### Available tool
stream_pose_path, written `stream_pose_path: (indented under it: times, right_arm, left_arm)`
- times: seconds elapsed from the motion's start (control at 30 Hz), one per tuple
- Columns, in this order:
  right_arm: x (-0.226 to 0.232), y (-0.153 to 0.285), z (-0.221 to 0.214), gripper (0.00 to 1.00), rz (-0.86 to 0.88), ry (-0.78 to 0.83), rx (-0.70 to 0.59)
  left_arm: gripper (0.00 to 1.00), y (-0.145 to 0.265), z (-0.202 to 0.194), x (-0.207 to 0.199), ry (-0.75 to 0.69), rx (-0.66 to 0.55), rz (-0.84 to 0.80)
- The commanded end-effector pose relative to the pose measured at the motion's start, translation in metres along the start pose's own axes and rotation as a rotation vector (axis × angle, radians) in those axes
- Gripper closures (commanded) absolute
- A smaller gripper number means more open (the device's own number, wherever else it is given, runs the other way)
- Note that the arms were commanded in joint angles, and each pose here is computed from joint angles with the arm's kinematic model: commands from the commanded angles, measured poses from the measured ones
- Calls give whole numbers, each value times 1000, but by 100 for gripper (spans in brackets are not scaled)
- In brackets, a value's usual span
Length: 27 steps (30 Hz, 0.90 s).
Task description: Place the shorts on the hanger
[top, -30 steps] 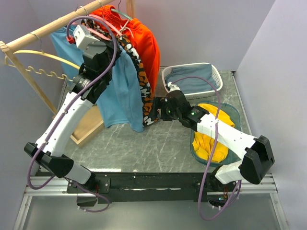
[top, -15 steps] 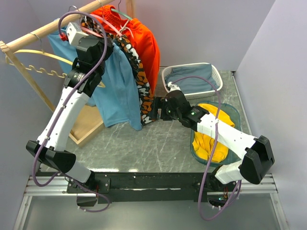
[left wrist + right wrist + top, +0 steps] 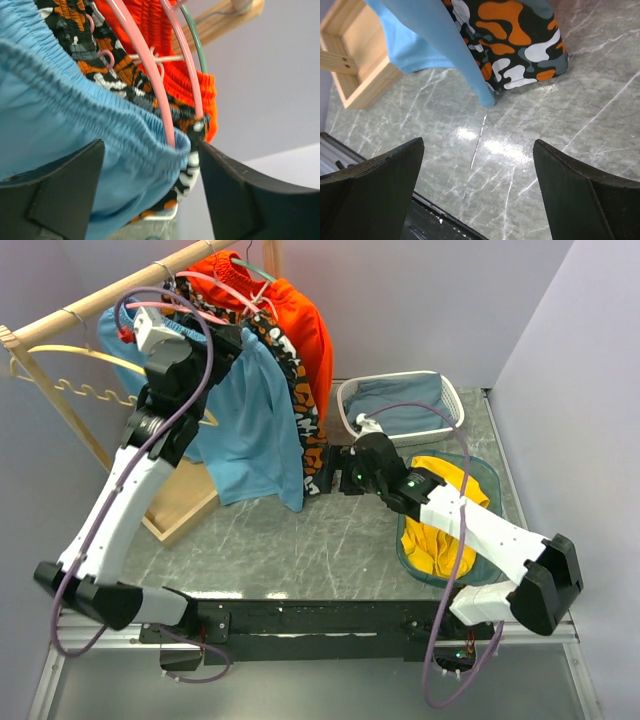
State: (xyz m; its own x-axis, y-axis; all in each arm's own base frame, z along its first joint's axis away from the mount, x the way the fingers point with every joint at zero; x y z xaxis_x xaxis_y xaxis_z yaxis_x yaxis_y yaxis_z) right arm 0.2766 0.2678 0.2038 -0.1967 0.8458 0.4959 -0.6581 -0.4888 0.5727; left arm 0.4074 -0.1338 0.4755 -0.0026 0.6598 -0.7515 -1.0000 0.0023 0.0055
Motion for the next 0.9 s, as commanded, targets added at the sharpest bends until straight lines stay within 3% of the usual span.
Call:
stream_pose_path:
  times: [0.0,0.1,0.3,0.5,0.7,0.87]
  right_arm:
    - [16,23,17,3,82,-10,-89]
    - [16,33,22,3,94,-23,-121]
    - [24,66,40,1,150,-68,-226]
    - [20,97,54,0,162,-101,-314]
    - [9,131,60,0,182,-161,-412]
    - [-7,132,51,0,135,-208,-410]
  left_arm:
    - [12,42,18,-19,-22,20,-122]
    - [4,57,7,-14,-69,86,-144]
    - [4,79,-16,-4,-176,168,-127]
    - [4,109,-51,-21,-285,251,-175]
    - [4,127,-125,-15,-399,386,-178]
    - [4,151,-212,9,-497,539,-178]
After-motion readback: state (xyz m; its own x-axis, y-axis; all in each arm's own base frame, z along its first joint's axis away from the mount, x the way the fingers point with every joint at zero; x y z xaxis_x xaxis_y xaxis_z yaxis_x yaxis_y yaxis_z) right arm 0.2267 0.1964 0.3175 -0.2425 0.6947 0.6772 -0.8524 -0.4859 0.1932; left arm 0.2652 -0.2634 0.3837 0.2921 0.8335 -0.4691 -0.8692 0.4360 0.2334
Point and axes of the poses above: each gripper's point midway between its finger pads, its own y axis back along the fingers, its own x axis along the line the jaws close on, z = x × y, the point moved 1 cm from there along y, back along the fingers, and after that the axes turned 5 degrees about -y, right-handed, at the moved point
